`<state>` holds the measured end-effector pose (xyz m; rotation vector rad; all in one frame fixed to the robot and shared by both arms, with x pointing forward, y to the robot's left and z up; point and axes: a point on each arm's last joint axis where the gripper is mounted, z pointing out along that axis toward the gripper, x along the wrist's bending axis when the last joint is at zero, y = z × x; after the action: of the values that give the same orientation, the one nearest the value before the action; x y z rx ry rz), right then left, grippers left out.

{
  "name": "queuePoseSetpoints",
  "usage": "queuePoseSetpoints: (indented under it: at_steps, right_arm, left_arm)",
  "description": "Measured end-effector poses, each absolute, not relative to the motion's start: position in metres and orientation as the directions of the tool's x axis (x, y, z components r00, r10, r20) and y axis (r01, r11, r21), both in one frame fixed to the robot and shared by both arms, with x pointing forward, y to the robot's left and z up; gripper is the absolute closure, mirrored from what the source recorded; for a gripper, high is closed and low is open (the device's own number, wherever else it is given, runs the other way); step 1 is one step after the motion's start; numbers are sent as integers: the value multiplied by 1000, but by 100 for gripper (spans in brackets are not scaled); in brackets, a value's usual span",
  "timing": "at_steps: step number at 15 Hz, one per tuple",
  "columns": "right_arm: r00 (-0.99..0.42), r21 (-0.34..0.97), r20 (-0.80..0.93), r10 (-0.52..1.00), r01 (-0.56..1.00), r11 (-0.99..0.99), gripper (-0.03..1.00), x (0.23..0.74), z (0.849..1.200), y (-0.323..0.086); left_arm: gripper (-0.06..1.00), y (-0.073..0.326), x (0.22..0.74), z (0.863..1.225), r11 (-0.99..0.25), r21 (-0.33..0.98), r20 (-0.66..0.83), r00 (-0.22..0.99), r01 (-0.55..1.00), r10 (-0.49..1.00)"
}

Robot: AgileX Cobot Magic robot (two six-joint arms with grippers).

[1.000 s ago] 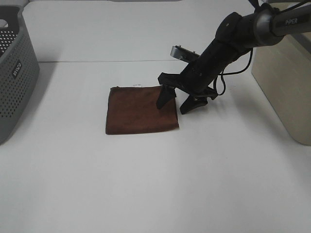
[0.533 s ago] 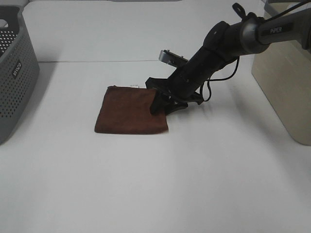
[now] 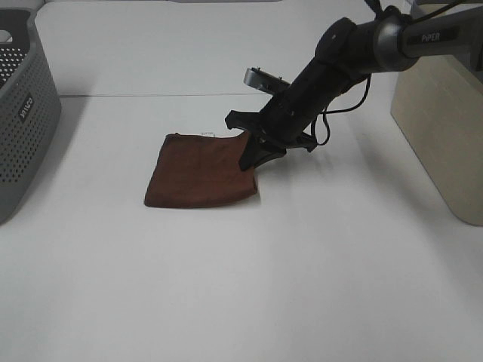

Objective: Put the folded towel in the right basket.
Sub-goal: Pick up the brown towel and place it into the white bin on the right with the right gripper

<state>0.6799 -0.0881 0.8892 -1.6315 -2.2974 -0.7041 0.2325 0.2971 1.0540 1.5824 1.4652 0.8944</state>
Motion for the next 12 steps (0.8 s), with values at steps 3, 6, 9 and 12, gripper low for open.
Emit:
queuePoseSetpoints:
  at_steps: [3, 6, 9, 12]
  right_arm:
    - [-439, 322, 362, 822, 887, 332, 97, 677, 950, -95]
    - [-480, 392, 263, 837, 846, 362, 97, 664, 1014, -108]
    - [-487, 424, 132, 864, 815, 395, 97, 647, 1063, -126]
    - [-459, 478, -63, 886, 766, 431, 97, 621, 1122, -154]
  left_arm:
    - [7, 297, 233, 1054, -25, 896, -14, 85, 443, 996]
    - [7, 297, 233, 1054, -25, 896, -14, 85, 443, 996]
    - [7, 297, 233, 1054, -25, 896, -14, 85, 443, 996]
    - [7, 297, 233, 1054, -25, 896, -14, 85, 443, 996]
